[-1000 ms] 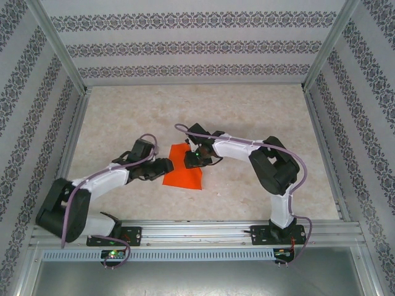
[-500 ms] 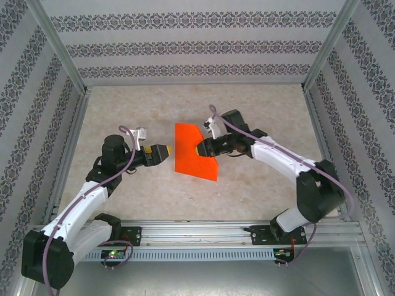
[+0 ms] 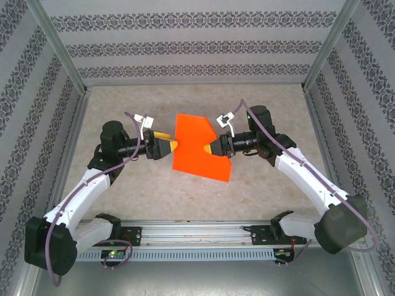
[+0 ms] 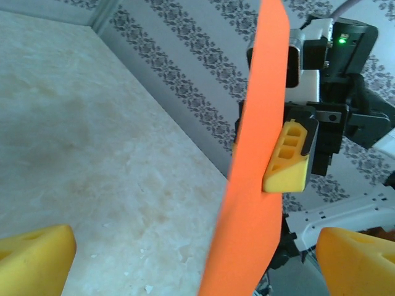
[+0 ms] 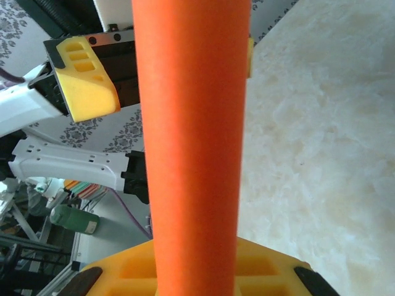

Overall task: Fold a paper plane with a square sheet of paper (fold left side to right side)
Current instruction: Place a square sheet of paper at the center of the table.

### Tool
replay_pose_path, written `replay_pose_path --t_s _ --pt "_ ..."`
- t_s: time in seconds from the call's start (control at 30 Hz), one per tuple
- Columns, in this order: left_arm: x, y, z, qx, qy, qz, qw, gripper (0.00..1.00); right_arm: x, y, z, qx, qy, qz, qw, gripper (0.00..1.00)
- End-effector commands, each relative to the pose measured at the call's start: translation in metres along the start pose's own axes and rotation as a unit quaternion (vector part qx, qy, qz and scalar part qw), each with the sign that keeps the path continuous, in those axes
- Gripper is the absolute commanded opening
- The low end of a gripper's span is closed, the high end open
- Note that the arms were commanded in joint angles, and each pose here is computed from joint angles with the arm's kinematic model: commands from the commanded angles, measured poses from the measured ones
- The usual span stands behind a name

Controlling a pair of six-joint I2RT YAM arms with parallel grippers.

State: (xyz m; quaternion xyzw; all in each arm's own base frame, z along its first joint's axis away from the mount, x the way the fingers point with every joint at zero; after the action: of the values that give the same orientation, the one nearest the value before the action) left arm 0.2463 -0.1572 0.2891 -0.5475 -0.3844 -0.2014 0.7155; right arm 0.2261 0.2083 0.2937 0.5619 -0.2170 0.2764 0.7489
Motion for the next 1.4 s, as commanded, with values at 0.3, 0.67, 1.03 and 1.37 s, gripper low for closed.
replay_pose_path --t_s 0.3,0.67,1.03,1.37 --pt "0.0 -0.02 -0.021 -0.099 0.05 -0.013 0.994 0.44 0.006 -0.001 -0.016 -0.01 0.018 0.012 1.0 0.19" --pt "-0.02 0.005 -0.02 -0.01 0.06 0.031 0.998 0.0 0.003 -0.036 0.008 -0.155 -0.025 -0.011 0.987 0.53" --pt "-0.089 0.087 -0.034 0.108 0.114 0.189 0.969 0.0 -0.025 -0.093 0.036 -0.337 -0.073 -0.105 0.933 0.81" --pt "-0.138 0.14 -0.039 0.2 0.207 0.257 0.923 0.0 -0.051 -0.132 -0.003 -0.313 -0.036 -0.215 0.925 0.34"
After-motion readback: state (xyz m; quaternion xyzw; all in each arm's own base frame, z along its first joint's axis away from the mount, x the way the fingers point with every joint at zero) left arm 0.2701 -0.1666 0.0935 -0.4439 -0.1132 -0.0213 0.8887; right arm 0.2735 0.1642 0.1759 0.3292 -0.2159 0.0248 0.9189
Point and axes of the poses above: each hand's point on the last joint's axis, 136 mm out from that joint toward the fingers, its own z axis back along the fingers, its own y axis along the line the jaws close on, x = y × z, the point moved 6 cm from there along z, back along the fingers, and after that the axes turned 2 degrees about -z, right-handed, at the moved point
